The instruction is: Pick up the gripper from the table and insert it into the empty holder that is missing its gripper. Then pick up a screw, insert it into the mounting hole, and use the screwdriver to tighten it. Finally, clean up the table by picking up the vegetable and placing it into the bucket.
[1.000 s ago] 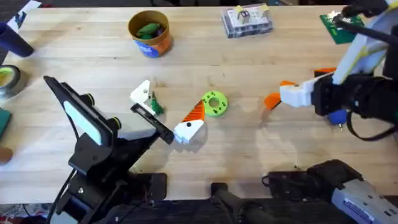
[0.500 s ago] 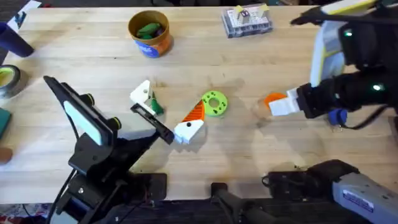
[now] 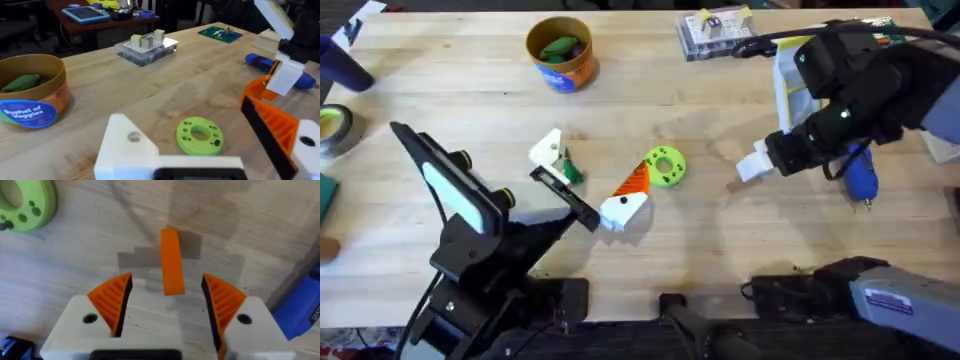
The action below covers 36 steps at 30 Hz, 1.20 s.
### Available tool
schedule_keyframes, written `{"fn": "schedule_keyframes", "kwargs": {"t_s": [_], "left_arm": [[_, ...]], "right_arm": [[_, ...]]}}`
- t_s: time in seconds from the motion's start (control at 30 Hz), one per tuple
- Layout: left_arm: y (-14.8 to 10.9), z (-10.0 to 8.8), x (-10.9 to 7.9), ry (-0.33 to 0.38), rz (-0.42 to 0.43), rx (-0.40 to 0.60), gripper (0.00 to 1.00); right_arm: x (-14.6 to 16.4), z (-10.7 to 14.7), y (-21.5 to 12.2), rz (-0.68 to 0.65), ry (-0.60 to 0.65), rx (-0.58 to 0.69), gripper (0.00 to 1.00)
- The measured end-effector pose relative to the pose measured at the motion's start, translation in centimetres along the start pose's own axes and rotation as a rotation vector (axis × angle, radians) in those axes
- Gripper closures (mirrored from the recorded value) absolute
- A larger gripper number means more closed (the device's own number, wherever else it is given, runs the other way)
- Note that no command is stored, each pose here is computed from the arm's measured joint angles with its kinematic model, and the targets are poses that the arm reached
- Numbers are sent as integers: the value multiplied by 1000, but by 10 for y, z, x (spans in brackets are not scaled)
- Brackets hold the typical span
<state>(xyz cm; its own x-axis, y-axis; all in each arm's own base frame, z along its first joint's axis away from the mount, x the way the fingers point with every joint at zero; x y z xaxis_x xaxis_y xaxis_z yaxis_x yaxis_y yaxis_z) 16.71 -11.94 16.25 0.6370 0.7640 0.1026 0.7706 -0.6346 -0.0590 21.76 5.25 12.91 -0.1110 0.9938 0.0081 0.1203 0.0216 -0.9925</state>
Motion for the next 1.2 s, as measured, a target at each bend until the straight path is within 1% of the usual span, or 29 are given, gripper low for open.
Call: {"fn": "schedule_keyframes", "kwargs": {"t_s": [0.23,0.27,0.33,0.37,0.43,0.5,0.67,0.7,0.77,0.83,0.87,1.07,1.13,1.2], "left_arm": [[0,0,0,0,0,0,7],[0,0,0,0,0,0,7],[0,0,0,0,0,0,7],[0,0,0,0,0,0,7],[0,0,0,0,0,0,7],[0,0,0,0,0,0,7],[0,0,0,0,0,0,7],[0,0,0,0,0,0,7],[0,0,0,0,0,0,7],[0,0,0,0,0,0,7],[0,0,0,0,0,0,7],[0,0,0,0,0,0,7],[0,0,0,0,0,0,7],[0,0,0,0,0,0,7]], "right_arm": [[-1,-12,4,3,7,-42,154],[-1,-13,3,3,8,-45,162],[-1,-13,3,3,8,-48,214],[-1,-13,3,3,9,-48,247],[-1,-13,3,5,11,-48,352],[-1,-13,3,6,15,-48,435],[-1,-14,3,7,18,-49,563],[-1,-14,3,7,20,-49,603],[-2,-14,3,9,19,-49,742],[-2,-14,3,10,19,-50,928],[-2,-14,3,10,21,-52,976],[-2,-13,0,12,22,-40,987],[-2,-14,-7,9,22,-36,988],[0,-19,-20,-6,23,-60,988]]}}
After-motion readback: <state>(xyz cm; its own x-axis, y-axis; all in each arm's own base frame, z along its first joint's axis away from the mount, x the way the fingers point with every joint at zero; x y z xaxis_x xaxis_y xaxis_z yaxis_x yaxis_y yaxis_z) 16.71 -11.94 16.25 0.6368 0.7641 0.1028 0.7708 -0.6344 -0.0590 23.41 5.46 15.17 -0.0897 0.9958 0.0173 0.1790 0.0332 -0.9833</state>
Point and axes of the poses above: each hand's point on the last joint's axis, 136 mm out from that joint toward the fingers, its own y axis out along the fingers, its own x axis along the line the jaws close on, z = x × y, the point moved 4 cm from there along -y, back along the fingers, and after that the axes turned 10 degrees about y, right-handed, at the moved point
